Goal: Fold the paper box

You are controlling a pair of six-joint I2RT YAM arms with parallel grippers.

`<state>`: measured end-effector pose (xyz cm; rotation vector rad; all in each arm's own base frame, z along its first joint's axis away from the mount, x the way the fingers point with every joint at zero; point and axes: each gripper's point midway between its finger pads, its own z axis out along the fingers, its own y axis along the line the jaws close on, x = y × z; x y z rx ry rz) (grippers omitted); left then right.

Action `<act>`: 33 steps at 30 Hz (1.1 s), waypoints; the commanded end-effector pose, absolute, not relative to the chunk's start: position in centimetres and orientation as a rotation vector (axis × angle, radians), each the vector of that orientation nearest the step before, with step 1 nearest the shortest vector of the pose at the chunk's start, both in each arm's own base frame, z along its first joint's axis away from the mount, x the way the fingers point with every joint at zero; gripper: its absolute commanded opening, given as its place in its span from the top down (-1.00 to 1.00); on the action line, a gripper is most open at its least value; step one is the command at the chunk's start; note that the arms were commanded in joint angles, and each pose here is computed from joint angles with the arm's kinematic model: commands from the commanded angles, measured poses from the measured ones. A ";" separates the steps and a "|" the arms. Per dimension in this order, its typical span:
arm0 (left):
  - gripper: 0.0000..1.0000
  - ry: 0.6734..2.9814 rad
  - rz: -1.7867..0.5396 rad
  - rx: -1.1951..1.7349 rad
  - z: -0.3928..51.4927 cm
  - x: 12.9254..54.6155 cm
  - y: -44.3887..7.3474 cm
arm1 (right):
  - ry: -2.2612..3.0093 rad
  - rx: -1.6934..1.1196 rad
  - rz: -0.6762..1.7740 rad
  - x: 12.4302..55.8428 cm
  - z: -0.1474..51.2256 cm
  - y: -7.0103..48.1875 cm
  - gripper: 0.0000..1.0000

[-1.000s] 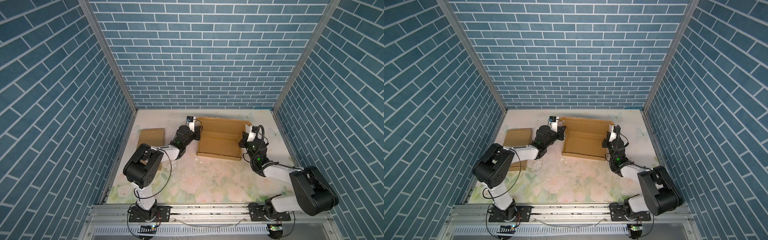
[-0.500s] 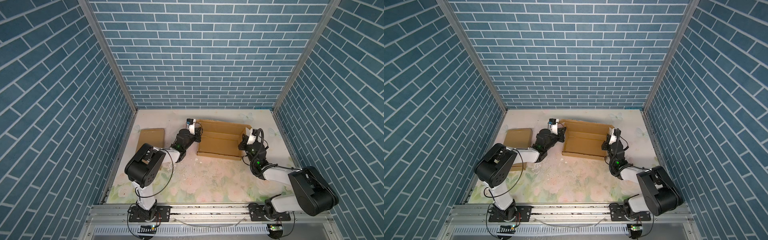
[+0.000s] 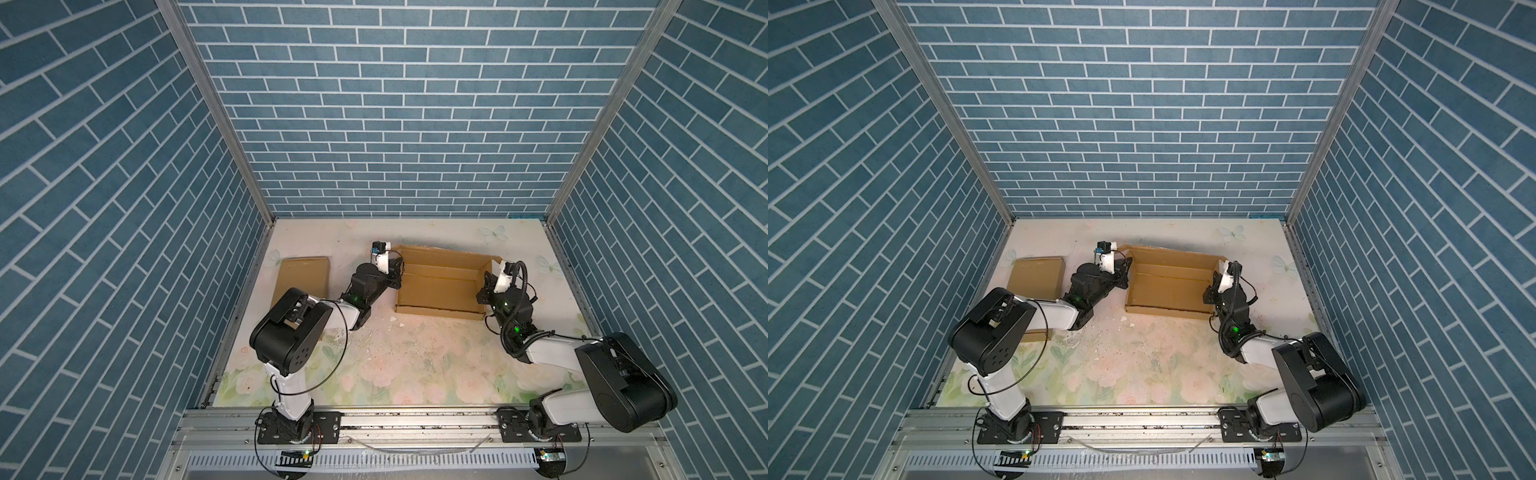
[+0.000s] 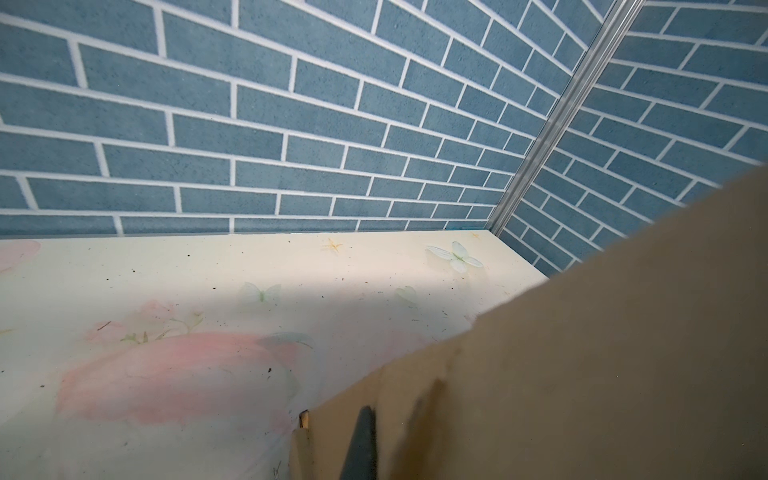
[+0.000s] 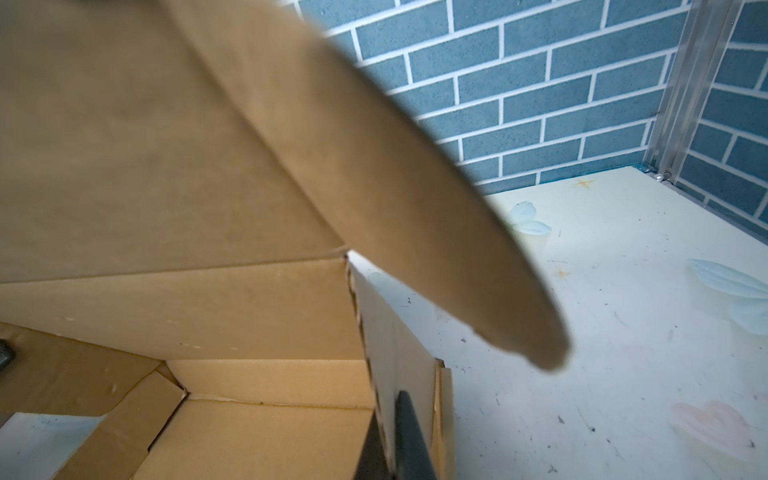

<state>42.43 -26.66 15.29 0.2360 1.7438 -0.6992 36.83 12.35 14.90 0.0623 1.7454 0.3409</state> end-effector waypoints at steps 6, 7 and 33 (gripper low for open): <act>0.94 1.919 -0.745 0.284 11.0 40.2 -28.8 | 1.917 0.056 0.364 35.1 9.8 13.0 1.00; 0.94 1.919 -0.748 0.284 11.2 40.2 -29.0 | 1.918 0.057 0.363 35.1 9.8 13.0 1.00; 0.93 2.009 -0.687 0.373 6.6 37.3 -28.2 | 1.946 0.037 0.371 34.5 8.7 13.6 1.00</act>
